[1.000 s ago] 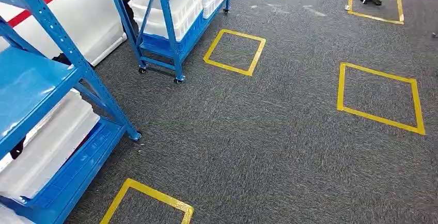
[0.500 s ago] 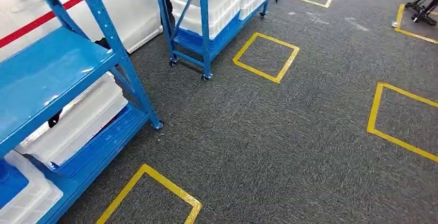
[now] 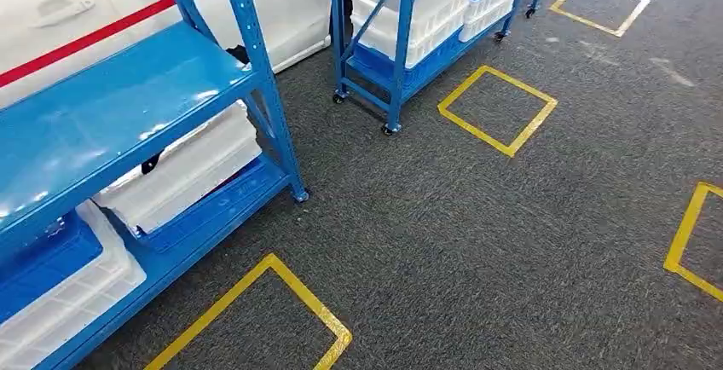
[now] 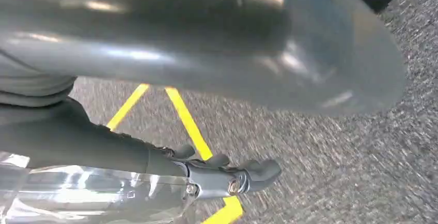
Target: Take the parts from the cabinet and place them on the table.
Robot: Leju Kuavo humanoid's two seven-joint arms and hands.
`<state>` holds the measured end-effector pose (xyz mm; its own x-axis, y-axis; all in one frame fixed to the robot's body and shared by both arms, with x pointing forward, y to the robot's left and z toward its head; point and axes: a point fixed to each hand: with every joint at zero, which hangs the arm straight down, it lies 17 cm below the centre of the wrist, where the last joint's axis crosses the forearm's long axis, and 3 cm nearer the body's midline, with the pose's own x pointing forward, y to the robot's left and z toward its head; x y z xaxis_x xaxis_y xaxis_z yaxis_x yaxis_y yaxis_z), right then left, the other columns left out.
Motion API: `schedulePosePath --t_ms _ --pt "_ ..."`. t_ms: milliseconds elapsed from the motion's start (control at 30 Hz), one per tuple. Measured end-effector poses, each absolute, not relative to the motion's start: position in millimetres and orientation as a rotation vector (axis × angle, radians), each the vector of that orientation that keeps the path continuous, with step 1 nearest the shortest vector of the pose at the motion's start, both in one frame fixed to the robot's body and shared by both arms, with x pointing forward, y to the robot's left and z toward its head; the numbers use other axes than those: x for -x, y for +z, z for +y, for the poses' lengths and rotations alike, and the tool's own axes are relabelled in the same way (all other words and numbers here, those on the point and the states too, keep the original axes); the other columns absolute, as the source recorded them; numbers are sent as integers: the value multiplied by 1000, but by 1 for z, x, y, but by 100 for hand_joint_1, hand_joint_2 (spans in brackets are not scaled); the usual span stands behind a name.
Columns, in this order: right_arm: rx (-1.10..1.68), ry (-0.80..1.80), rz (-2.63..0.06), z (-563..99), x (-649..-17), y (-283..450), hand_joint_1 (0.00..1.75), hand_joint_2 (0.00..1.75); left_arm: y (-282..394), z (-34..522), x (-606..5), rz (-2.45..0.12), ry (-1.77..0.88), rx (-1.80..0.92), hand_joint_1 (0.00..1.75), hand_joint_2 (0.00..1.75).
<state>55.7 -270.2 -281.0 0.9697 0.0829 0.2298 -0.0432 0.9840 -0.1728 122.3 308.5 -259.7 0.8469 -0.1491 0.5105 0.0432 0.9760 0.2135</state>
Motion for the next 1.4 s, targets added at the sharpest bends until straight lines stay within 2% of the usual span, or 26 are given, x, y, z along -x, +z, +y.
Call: schedulePosePath --t_ms 1400 --pt "161 78 -240 -270 -55 -281 0 0 -260 299 -120 -553 -112 -174 0 0"
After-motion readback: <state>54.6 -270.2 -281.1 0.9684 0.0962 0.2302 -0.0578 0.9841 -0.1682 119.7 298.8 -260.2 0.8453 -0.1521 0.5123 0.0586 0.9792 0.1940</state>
